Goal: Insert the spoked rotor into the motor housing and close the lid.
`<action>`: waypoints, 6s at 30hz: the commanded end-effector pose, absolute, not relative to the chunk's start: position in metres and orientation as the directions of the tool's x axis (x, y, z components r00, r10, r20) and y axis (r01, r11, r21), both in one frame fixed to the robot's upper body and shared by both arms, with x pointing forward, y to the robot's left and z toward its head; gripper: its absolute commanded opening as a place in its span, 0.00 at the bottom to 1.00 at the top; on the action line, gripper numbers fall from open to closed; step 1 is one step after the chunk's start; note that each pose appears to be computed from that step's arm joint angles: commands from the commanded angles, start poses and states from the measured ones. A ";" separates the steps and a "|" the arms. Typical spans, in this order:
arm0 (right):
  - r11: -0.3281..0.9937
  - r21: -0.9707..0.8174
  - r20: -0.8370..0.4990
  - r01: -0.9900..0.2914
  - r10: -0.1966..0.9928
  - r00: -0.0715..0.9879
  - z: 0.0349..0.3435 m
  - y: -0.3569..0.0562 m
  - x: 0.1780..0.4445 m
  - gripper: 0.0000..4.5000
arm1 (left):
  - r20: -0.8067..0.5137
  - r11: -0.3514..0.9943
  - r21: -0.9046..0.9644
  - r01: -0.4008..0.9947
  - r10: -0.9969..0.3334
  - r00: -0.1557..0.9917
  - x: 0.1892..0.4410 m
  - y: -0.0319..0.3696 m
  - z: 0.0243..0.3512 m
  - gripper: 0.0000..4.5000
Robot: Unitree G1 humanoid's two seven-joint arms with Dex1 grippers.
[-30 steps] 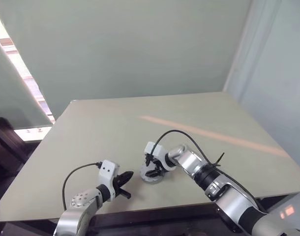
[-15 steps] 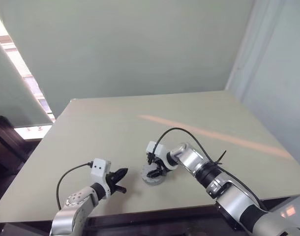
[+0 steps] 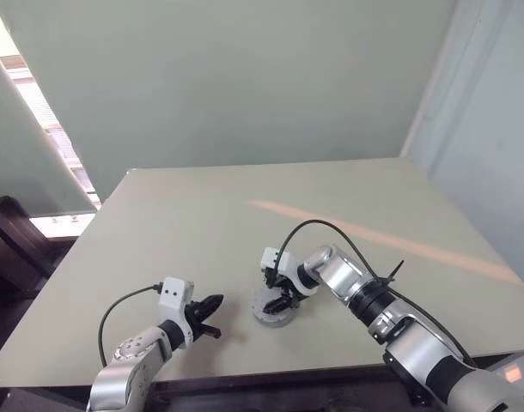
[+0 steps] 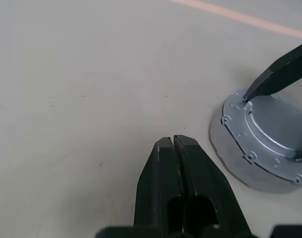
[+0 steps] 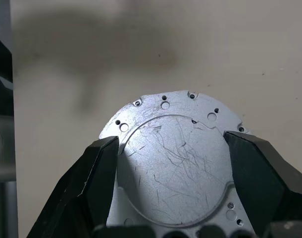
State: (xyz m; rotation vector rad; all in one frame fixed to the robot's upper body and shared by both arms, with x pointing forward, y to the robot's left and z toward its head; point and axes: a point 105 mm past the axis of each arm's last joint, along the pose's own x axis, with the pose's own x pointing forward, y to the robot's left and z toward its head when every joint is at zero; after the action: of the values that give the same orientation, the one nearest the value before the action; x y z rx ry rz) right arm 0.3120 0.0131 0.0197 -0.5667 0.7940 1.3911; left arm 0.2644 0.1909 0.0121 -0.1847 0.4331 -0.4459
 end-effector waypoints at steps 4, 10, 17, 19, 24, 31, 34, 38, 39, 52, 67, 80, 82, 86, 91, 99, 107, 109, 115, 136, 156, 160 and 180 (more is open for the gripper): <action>0.142 0.210 -0.808 -0.967 0.583 -0.089 -0.014 0.000 0.285 0.71 | -0.333 0.881 -0.257 0.398 -0.467 0.819 0.266 0.189 0.021 0.00; 0.187 0.156 -0.805 -0.970 0.593 -0.014 -0.019 0.002 0.287 0.71 | -0.336 0.877 -0.257 0.406 -0.475 0.813 0.266 0.187 0.020 0.00; 0.213 0.124 -0.828 -0.969 0.560 0.017 -0.029 -0.004 0.284 0.71 | -0.335 0.864 -0.233 0.445 -0.501 0.798 0.269 0.177 0.021 0.00; 0.216 0.129 -0.831 -0.968 0.556 0.013 -0.030 -0.005 0.283 0.71 | -0.332 0.854 -0.218 0.472 -0.519 0.787 0.271 0.170 0.022 0.00; 0.223 0.131 -0.837 -0.966 0.547 0.013 -0.031 -0.008 0.283 0.71 | -0.332 0.834 -0.197 0.515 -0.551 0.766 0.280 0.152 0.021 0.00; 0.230 0.130 -0.843 -0.964 0.537 0.014 -0.031 -0.010 0.283 0.71 | -0.377 0.795 -0.223 0.565 -0.604 0.702 0.278 0.133 0.001 0.00; 0.233 0.128 -0.846 -0.964 0.533 0.017 -0.030 -0.011 0.285 0.71 | -0.408 0.779 -0.228 0.584 -0.621 0.669 0.273 0.128 -0.009 0.00; 0.240 0.123 -0.849 -0.963 0.528 0.023 -0.030 -0.013 0.287 0.71 | -0.454 0.766 -0.216 0.606 -0.628 0.632 0.268 0.126 -0.020 0.00; 0.242 0.122 -0.849 -0.963 0.527 0.025 -0.030 -0.014 0.287 0.71 | -0.461 0.761 -0.211 0.613 -0.631 0.624 0.267 0.125 -0.022 0.00; 0.255 0.122 -0.827 -0.959 0.560 0.044 -0.022 -0.010 0.294 0.87 | -0.529 0.697 -0.138 0.703 -0.652 0.543 0.257 0.119 -0.036 0.00; 0.430 0.415 -0.558 -0.802 0.816 0.149 0.042 -0.002 0.323 1.00 | -0.546 0.689 -0.125 0.714 -0.648 0.531 0.259 0.117 -0.039 0.00; 0.639 0.679 -0.536 -0.361 0.768 0.351 0.035 -0.055 0.349 1.00 | -0.546 0.679 -0.116 0.725 -0.654 0.524 0.262 0.115 -0.038 0.00; 0.629 0.712 -0.538 -0.312 0.774 0.333 0.029 -0.058 0.344 1.00 | -0.545 0.677 -0.114 0.727 -0.655 0.524 0.262 0.115 -0.037 0.00; 0.612 0.757 -0.542 -0.228 0.783 0.304 0.017 -0.060 0.335 1.00 | -0.546 0.676 -0.109 0.729 -0.653 0.524 0.262 0.116 -0.036 0.00; 0.562 0.811 -0.519 -0.161 0.819 0.246 0.009 -0.053 0.321 1.00 | -0.550 0.679 -0.104 0.727 -0.648 0.527 0.262 0.119 -0.036 0.00; 0.477 0.872 -0.454 -0.106 0.871 0.186 0.007 -0.029 0.306 1.00 | -0.554 0.685 -0.101 0.721 -0.641 0.531 0.262 0.121 -0.036 0.00; 0.413 0.909 -0.394 -0.061 0.896 0.206 0.012 -0.018 0.308 1.00 | -0.556 0.692 -0.098 0.716 -0.634 0.537 0.262 0.123 -0.037 0.00; 0.408 0.912 -0.390 -0.050 0.896 0.212 0.012 -0.019 0.308 0.92 | -0.556 0.693 -0.098 0.715 -0.633 0.538 0.262 0.123 -0.036 0.00; 0.387 0.922 -0.375 -0.021 0.903 0.212 0.010 -0.020 0.306 0.49 | -0.556 0.695 -0.094 0.713 -0.631 0.541 0.262 0.124 -0.036 0.00; 0.396 0.918 -0.385 -0.006 0.895 0.226 0.001 -0.018 0.301 0.28 | -0.436 0.794 -0.237 0.559 -0.601 0.670 0.286 0.147 -0.007 0.29; 0.212 0.977 -0.207 0.014 0.933 0.293 0.019 -0.009 0.304 0.28 | -0.330 0.654 -0.752 0.081 -0.480 0.813 0.262 0.202 0.015 1.00; 0.184 0.983 -0.178 0.007 0.940 0.291 0.024 -0.006 0.302 0.28 | -0.256 0.546 -0.837 0.045 -0.463 0.848 0.261 0.199 0.022 1.00; 0.021 0.997 0.000 -0.071 0.959 0.283 0.066 0.016 0.303 0.27 | -0.124 0.301 -0.954 0.016 -0.441 0.889 0.260 0.167 0.029 1.00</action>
State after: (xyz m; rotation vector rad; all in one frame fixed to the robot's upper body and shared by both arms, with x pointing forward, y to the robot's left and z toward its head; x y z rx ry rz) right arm 0.2956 0.0078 0.0342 1.2389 1.0479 0.9115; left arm 0.2545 0.1721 0.0142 -1.2315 0.4508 -0.2654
